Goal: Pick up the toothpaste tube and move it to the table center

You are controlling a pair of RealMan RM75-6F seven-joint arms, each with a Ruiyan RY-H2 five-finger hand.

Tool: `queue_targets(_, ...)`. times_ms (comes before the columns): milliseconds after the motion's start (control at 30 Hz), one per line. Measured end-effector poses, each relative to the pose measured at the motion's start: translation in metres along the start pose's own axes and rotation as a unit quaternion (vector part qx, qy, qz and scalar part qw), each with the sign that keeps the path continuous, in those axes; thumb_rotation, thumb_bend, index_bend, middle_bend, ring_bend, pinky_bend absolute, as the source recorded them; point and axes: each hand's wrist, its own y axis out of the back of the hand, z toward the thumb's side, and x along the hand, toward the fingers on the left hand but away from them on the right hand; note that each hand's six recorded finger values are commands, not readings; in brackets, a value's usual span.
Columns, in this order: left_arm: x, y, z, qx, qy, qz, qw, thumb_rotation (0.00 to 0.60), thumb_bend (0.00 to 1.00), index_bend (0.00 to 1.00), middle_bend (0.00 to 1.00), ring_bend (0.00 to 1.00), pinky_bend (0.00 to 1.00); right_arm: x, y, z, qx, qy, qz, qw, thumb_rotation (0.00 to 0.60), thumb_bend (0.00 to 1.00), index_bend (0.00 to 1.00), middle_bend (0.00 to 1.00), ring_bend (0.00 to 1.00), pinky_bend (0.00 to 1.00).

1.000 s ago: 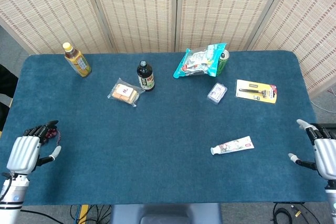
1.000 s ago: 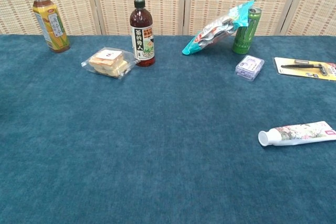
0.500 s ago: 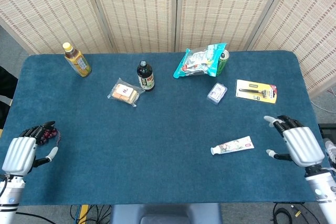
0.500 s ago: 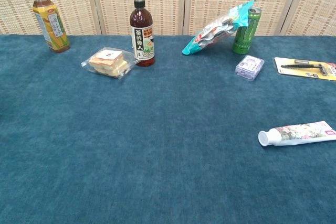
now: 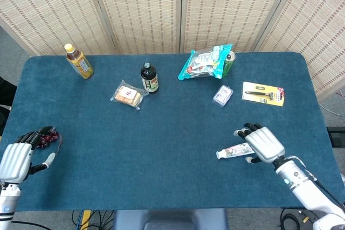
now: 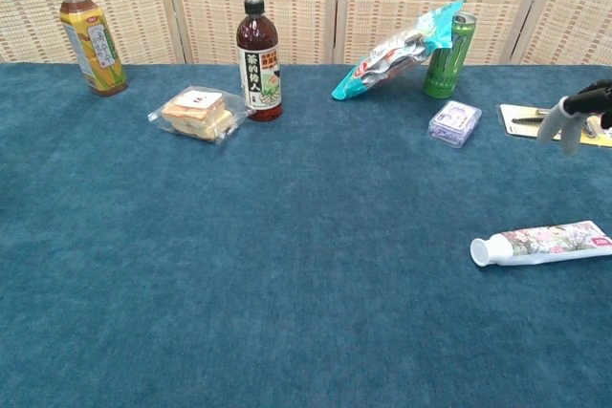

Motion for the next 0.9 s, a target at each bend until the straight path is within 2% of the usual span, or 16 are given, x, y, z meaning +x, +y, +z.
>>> queue_targets(233, -0.003, -0.004, -0.008, -0.002, 0.011, -0.006, 0.9999, 0.6, 0.27, 0.17, 0.29, 0.27, 0.27, -0.024, -0.025, 0.006, 0.01, 0.005, 0.027, 0.9996, 0.6, 0.12, 0.29, 0.37, 0.2, 0.28)
queue_targets(467, -0.003, -0.007, -0.012, -0.003, 0.017, -0.01, 0.9998, 0.6, 0.27, 0.17, 0.29, 0.27, 0.27, -0.042, -0.043, 0.015, 0.017, 0.013, 0.038, 0.9991, 0.6, 0.21, 0.29, 0.37, 0.2, 0.28)
queue_targets(900, -0.004, -0.012, -0.015, -0.01, 0.02, -0.013, 0.9997, 0.6, 0.27, 0.17, 0.29, 0.27, 0.27, -0.048, -0.067, 0.023, 0.011, 0.018, 0.057, 0.9982, 0.6, 0.31, 0.35, 0.38, 0.2, 0.28)
